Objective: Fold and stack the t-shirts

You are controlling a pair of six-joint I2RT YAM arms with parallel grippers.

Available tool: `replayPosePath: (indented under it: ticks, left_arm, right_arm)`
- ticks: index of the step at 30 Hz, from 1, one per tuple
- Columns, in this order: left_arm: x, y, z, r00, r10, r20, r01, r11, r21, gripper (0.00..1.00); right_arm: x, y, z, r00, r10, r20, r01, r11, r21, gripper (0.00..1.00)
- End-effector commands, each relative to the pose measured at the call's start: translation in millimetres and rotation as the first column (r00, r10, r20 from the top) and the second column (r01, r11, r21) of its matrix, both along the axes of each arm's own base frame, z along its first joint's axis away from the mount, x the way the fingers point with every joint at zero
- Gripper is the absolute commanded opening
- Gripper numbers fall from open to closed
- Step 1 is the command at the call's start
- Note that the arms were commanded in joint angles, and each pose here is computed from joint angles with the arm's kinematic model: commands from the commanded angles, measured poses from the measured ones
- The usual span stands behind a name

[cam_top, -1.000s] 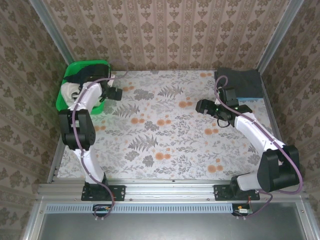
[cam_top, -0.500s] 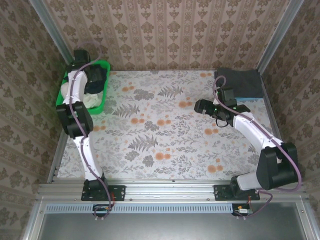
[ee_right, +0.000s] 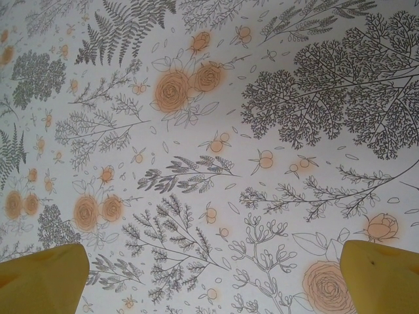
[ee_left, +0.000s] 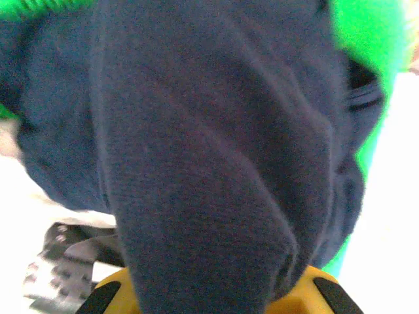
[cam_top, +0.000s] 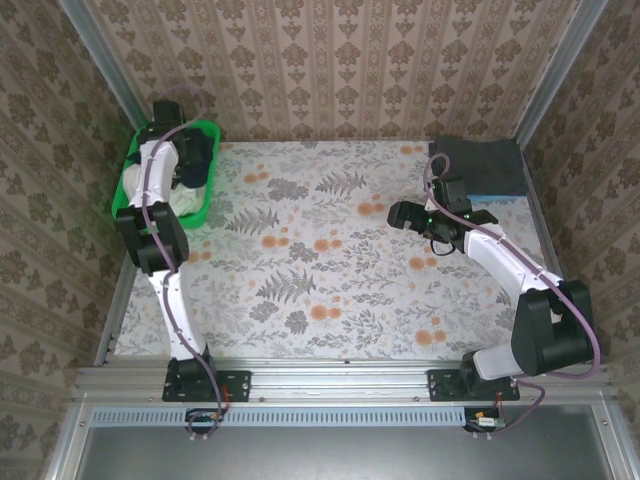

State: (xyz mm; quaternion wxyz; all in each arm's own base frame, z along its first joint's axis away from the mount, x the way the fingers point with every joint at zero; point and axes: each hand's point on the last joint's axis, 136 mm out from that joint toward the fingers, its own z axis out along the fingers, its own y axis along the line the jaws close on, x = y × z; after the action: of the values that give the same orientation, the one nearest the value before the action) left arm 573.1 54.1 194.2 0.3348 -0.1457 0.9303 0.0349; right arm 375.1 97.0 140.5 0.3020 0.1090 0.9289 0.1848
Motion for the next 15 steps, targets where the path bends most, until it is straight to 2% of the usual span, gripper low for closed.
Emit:
replayPosePath:
  ticks: [1,7,9,12,15]
  left_arm:
    - [-22,-35,135,0.957,-0.105,0.27,0.085,0.993,0.082,0.06]
    - [-75,-96,215,0.877,-0.274,0.395,0.202,0.956,0.214,0.0]
    - [-96,-128,239,0.819,-0.348,0.455,0.272,0.935,0.225,0.0]
    - [-136,-195,271,0.68,-0.494,0.541,0.452,0.864,0.221,0.0]
    - [-181,-270,290,0.502,-0.63,0.593,0.628,0.737,0.252,0.0]
  right_arm:
    - [-7,5,1,1.0,0.016,-0.004,-0.016,1.0,0.024,1.0]
    - [-9,10,18,0.998,0.037,0.045,-0.039,0.998,0.049,1.0]
    - [-9,14,24,0.996,0.061,0.066,-0.065,0.996,0.059,1.0]
    - [-11,24,37,0.988,0.108,0.112,-0.117,0.99,0.081,1.0]
    - [-14,32,54,0.976,0.129,0.176,-0.149,0.983,0.107,0.98]
